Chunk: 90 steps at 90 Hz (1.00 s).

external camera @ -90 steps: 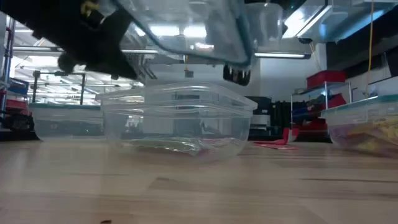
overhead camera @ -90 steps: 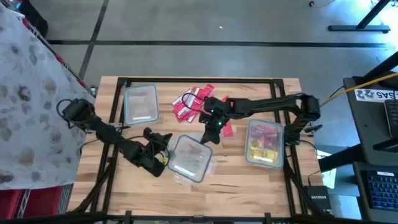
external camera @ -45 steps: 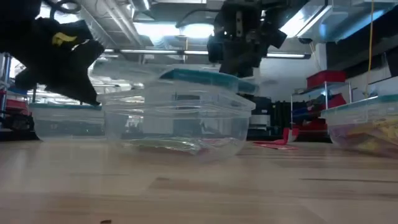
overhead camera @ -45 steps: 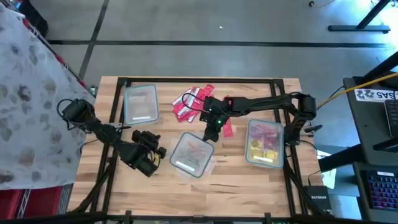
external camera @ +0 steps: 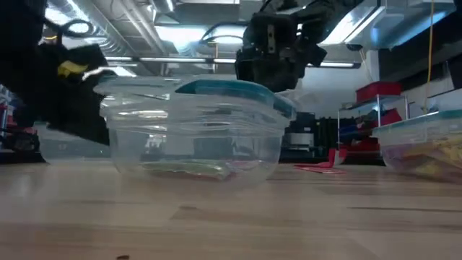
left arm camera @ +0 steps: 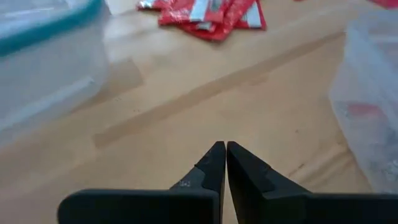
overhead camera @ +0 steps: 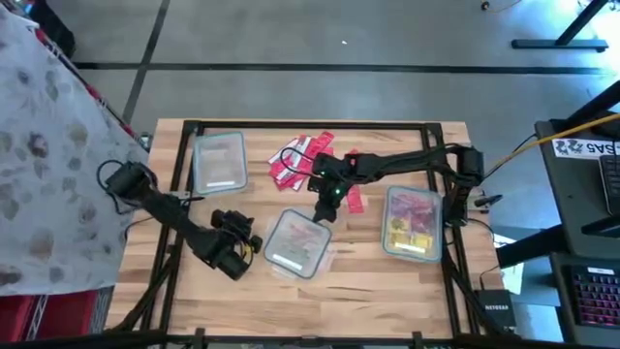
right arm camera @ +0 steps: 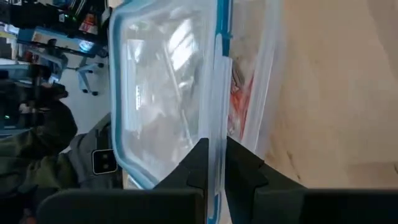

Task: Sort candy
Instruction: Close the square transparent bin

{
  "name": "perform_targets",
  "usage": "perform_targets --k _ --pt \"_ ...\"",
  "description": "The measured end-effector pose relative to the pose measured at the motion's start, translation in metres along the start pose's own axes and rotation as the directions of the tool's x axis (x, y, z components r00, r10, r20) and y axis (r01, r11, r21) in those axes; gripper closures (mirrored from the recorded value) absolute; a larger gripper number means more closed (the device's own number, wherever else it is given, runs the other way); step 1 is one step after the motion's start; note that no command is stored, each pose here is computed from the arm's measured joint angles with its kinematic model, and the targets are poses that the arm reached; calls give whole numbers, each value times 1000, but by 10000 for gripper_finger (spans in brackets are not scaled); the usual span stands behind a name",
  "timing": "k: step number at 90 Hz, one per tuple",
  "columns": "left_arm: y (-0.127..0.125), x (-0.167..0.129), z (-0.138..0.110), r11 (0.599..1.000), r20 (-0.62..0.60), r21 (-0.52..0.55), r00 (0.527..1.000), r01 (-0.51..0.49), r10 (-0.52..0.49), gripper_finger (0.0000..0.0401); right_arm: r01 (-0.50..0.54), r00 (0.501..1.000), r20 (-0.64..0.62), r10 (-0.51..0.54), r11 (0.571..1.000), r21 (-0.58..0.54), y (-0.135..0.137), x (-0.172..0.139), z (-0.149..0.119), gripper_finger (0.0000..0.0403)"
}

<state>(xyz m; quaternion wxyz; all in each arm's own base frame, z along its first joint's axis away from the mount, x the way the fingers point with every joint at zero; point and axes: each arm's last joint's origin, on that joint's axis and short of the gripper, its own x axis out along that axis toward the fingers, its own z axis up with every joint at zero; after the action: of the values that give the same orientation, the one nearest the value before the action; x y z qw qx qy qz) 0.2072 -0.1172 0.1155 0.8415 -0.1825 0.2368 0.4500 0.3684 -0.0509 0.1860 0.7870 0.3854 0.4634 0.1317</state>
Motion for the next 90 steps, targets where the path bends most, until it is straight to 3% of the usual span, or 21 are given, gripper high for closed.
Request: perform_targets --k 31,73,90 --pt "-16 19 -29 999 20 -10 999 48 -47 401 65 997 27 -66 998 9 -3 -1 1 391" --pt "-18 4 -28 994 25 2 994 108 -108 401 35 999 33 -35 999 19 0 -14 2 391" --pt "-18 4 -28 994 26 0 993 112 -112 401 111 994 -3 -111 993 49 -5 -16 -4 391"
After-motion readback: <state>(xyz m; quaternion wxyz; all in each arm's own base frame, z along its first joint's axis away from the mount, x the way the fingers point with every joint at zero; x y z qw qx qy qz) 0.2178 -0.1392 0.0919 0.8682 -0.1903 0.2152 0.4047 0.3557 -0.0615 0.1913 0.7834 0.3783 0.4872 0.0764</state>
